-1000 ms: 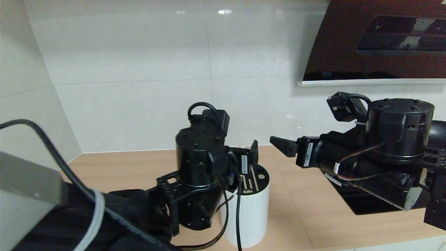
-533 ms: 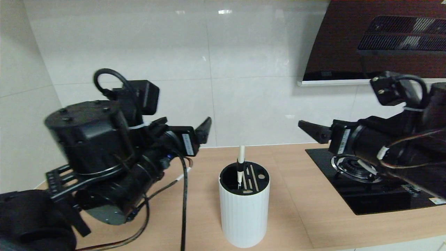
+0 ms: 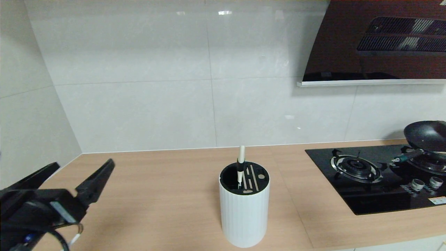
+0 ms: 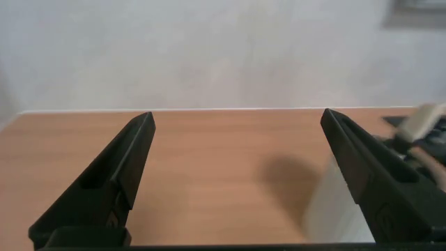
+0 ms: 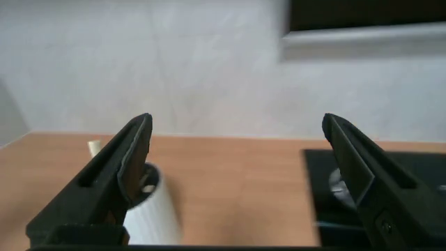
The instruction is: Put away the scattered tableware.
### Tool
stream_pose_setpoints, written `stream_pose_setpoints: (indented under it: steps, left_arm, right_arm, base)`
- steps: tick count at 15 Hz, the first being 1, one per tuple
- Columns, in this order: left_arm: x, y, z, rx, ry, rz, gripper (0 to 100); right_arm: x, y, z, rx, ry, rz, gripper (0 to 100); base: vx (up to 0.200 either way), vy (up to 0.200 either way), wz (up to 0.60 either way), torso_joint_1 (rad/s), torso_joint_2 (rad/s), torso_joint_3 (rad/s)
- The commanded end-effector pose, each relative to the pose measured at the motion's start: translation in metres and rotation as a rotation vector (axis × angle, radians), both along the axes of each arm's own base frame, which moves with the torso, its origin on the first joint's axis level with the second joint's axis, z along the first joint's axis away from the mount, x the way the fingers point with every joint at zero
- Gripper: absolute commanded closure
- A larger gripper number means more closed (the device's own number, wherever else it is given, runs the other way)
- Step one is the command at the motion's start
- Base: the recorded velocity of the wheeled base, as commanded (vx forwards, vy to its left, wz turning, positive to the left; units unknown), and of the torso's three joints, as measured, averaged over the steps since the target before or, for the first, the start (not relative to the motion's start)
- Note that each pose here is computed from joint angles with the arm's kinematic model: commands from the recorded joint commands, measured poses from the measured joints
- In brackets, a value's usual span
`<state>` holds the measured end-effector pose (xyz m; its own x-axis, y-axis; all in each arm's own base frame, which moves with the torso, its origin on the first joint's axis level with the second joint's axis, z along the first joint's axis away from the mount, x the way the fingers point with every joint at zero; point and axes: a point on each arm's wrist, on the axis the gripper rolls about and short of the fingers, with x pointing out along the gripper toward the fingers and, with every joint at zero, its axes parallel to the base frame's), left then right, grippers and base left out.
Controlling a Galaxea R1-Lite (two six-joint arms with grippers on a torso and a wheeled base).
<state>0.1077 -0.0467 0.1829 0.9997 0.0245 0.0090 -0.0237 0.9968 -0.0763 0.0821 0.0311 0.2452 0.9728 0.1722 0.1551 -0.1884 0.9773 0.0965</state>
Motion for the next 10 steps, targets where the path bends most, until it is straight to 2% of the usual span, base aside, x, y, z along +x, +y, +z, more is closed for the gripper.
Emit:
stream_pose_setpoints:
  steps: [1,3,4,5,6,7,9,10]
  left_arm:
    - [-0.058,0.039,-0.01,-0.023,-0.106,0.129,0]
    - [-0.093,0.054,-0.022,-0.023,-0.132,0.177,0]
    - [-0.098,0.055,-0.025,-0.02,-0.135,0.174,0]
    - [-0.124,0.06,-0.04,-0.01,-0.145,0.172,0]
    - [-0.135,0.061,-0.045,-0.003,-0.143,0.172,0]
    - [-0.138,0.06,-0.048,0.013,-0.12,0.178,0]
    - [-0.138,0.06,-0.048,0.009,-0.137,0.233,0]
    - [-0.136,0.058,-0.052,0.009,-0.145,0.273,0]
  right_arm:
    - [-0.08,-0.036,-0.019,0.019,-0.11,-0.129,0]
    - [-0.121,-0.047,-0.032,0.022,-0.131,-0.185,0]
    - [-0.126,-0.048,-0.034,0.021,-0.131,-0.194,0]
    - [-0.15,-0.051,-0.043,0.012,-0.111,-0.234,0]
    - [-0.153,-0.05,-0.048,0.009,-0.083,-0.252,0]
    - [-0.152,-0.049,-0.05,0.02,-0.074,-0.291,0]
    - [-0.147,-0.043,-0.059,0.037,-0.039,-0.357,0]
    - [-0.148,-0.038,-0.073,0.024,-0.032,-0.42,0]
  base:
    - [0.0,0.0,0.0,0.0,0.0,0.0]
    - [0.0,0.0,0.0,0.0,0.0,0.0]
    - [0.0,0.0,0.0,0.0,0.0,0.0]
    - [0.0,0.0,0.0,0.0,0.0,0.0]
    - [0.0,0.0,0.0,0.0,0.0,0.0]
    - [0.0,0.0,0.0,0.0,0.0,0.0]
    - [0.0,0.0,0.0,0.0,0.0,0.0]
    - [0.0,0.0,0.0,0.0,0.0,0.0]
